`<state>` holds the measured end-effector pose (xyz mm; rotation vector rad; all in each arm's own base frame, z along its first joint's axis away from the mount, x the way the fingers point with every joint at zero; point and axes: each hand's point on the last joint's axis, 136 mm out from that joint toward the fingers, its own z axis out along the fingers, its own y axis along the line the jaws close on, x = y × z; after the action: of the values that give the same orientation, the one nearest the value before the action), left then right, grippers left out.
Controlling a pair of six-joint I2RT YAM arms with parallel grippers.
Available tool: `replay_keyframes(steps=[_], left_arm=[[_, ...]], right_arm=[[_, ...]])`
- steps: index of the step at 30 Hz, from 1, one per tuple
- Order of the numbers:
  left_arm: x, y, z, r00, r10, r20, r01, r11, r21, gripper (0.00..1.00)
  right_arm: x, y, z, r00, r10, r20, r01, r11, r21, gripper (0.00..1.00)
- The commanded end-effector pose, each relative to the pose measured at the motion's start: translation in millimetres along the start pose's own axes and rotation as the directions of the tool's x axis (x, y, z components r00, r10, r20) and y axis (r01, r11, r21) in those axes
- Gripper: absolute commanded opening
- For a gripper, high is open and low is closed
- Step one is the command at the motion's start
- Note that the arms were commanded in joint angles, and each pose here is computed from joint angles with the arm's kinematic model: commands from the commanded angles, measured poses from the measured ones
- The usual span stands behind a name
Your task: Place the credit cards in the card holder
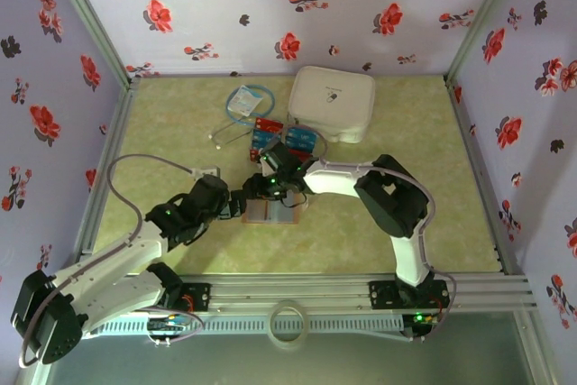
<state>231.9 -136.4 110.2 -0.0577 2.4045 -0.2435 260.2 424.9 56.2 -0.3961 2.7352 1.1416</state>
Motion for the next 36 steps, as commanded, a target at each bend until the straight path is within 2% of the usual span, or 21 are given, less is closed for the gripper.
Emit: replay_keyframes(steps=[1, 7, 11, 15, 21, 29, 36], left_arm=[[5, 3, 7, 1.000, 0.004, -0.016, -0.004, 1.000, -0.018, 1.00], [6, 1, 17, 0.999, 0.020, -0.035, -0.021, 0.999, -0.035, 1.00], [6, -3, 25, 0.998, 0.029, -0.051, -0.032, 0.998, -0.046, 1.00], [7, -7, 33, 0.996, 0.045, -0.075, -0.050, 0.997, -0.056, 1.00], [15, -8, 46, 0.991, 0.071, -0.115, -0.080, 0.994, -0.075, 1.00], [24, -5, 52, 0.988, 0.067, -0.138, -0.079, 0.993, -0.083, 1.00], [25, -5, 55, 0.987, 0.067, -0.143, -0.079, 0.993, -0.083, 1.00]], right_arm=[[-20, 19, -37, 0.996, -0.069, 0.049, 0.069, 0.998, 0.006, 0.42], [-55, -18, -104, 0.981, -0.157, 0.111, 0.130, 0.967, 0.218, 0.42], [-78, -53, -146, 0.961, -0.258, 0.103, 0.189, 0.879, 0.438, 0.42], [-93, -74, -159, 0.940, -0.341, 0.021, 0.269, 0.777, 0.569, 0.41], [-107, -74, -152, 0.903, -0.423, -0.070, 0.382, 0.719, 0.580, 0.38], [-108, -92, -142, 0.879, -0.443, -0.180, 0.451, 0.645, 0.616, 0.36], [-102, -97, -129, 0.863, -0.453, -0.224, 0.486, 0.624, 0.612, 0.35]])
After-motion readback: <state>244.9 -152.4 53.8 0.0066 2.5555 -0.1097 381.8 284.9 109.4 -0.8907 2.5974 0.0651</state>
